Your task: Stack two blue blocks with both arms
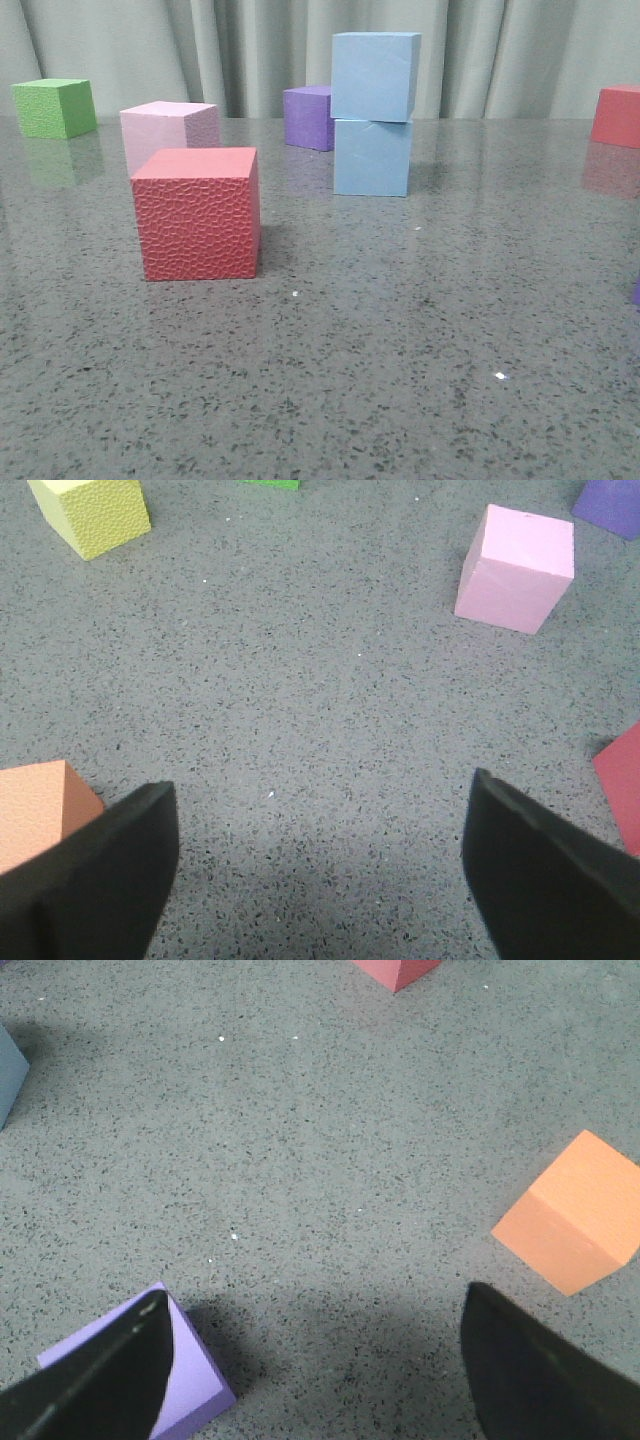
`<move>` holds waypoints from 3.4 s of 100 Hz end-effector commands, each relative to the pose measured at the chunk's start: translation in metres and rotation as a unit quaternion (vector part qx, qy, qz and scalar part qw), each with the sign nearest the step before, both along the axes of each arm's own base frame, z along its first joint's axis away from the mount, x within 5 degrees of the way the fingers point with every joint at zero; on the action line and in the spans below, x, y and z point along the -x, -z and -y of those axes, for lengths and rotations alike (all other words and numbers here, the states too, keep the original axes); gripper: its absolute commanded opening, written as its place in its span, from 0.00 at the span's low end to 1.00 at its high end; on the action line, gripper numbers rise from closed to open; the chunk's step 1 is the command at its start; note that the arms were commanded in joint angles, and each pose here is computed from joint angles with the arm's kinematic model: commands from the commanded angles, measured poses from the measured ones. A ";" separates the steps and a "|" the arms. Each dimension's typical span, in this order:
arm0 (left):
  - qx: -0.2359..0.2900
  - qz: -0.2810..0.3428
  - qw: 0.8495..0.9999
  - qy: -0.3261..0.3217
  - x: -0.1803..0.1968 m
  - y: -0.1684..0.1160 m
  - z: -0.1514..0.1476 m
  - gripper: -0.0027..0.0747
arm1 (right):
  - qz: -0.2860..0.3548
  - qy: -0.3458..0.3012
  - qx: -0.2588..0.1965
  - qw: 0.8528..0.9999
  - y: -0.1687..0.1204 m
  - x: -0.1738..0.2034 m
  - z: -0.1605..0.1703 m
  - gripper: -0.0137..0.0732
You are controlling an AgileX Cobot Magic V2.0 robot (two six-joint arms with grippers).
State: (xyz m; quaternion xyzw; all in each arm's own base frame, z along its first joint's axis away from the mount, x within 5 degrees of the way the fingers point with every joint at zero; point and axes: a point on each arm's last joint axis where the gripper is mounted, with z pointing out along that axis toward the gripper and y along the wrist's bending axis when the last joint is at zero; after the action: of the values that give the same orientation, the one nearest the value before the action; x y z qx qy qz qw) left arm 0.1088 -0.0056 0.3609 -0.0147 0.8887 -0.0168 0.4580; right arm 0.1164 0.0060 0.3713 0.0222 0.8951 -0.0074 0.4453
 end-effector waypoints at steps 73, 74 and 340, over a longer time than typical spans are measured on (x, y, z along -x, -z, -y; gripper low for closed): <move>0.013 0.050 0.999 0.001 -0.002 -0.014 0.001 0.01 | 0.045 -0.002 0.008 0.999 -0.012 -0.002 0.001 0.02; 0.013 0.050 0.999 0.001 -0.002 -0.014 0.001 0.01 | 0.045 -0.002 0.008 0.999 -0.012 -0.002 0.001 0.02; -0.004 0.352 0.936 -0.003 0.054 0.158 -0.005 0.01 | 0.045 -0.002 0.008 0.999 -0.012 -0.002 0.001 0.02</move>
State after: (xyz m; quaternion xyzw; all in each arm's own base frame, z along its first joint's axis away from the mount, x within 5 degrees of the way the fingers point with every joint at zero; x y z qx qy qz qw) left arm 0.0561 0.0014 0.2073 -0.0226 0.6984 -0.0099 0.7153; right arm 0.1164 0.0060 0.3713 0.0222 0.8951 -0.0074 0.4453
